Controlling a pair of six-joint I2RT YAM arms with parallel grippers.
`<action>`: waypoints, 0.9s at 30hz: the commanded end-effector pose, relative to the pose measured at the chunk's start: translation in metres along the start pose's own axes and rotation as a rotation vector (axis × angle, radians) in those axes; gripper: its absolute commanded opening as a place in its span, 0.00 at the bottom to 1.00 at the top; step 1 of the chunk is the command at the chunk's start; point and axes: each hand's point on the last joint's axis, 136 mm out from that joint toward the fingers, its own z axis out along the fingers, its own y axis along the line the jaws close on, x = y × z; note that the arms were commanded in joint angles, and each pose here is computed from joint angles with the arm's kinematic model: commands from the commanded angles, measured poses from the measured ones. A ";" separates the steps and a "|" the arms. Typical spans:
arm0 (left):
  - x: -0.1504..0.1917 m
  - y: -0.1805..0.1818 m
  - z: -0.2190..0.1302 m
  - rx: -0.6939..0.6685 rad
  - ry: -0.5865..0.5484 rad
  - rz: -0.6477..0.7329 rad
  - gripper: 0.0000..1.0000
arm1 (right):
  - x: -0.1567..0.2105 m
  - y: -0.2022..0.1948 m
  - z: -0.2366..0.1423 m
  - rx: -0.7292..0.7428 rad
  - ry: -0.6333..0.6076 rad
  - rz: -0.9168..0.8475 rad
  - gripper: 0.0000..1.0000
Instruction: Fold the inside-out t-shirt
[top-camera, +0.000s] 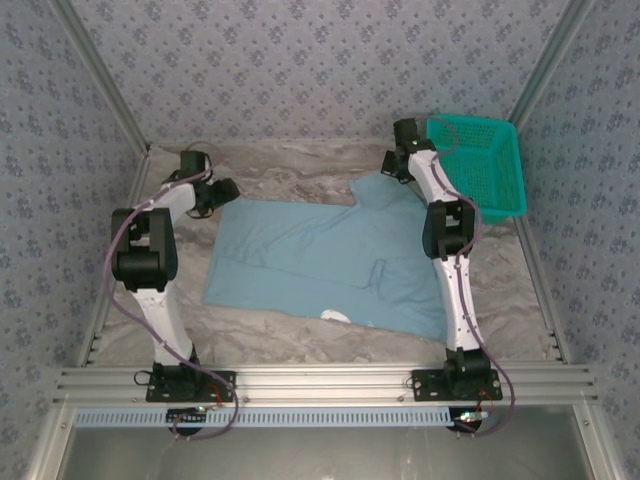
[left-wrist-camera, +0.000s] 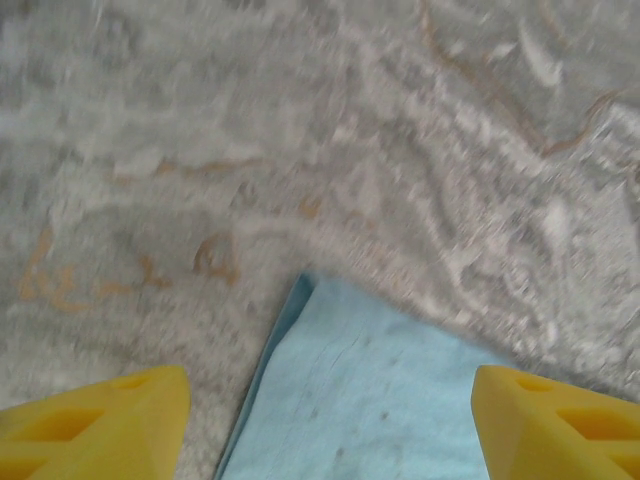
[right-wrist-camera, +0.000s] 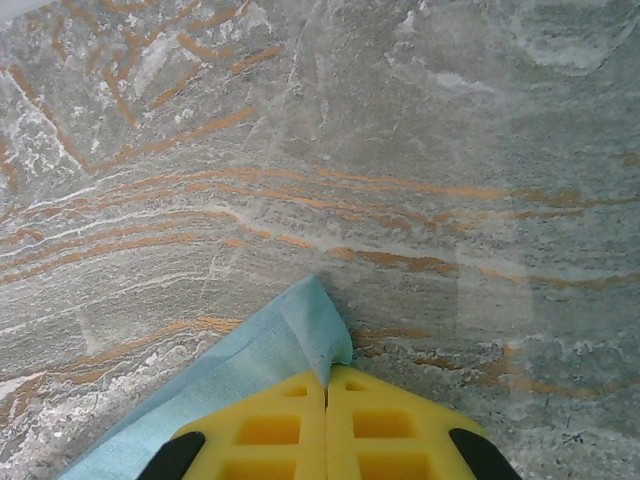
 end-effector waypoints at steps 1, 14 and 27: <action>-0.004 -0.007 0.008 0.011 0.030 -0.010 0.74 | 0.018 0.000 0.011 -0.007 0.064 0.006 0.05; 0.010 -0.016 0.050 0.001 0.130 0.020 0.54 | 0.017 -0.002 0.006 -0.024 0.057 0.006 0.04; 0.008 -0.016 0.050 -0.001 0.125 0.040 0.16 | 0.003 0.003 -0.007 -0.041 0.018 -0.017 0.02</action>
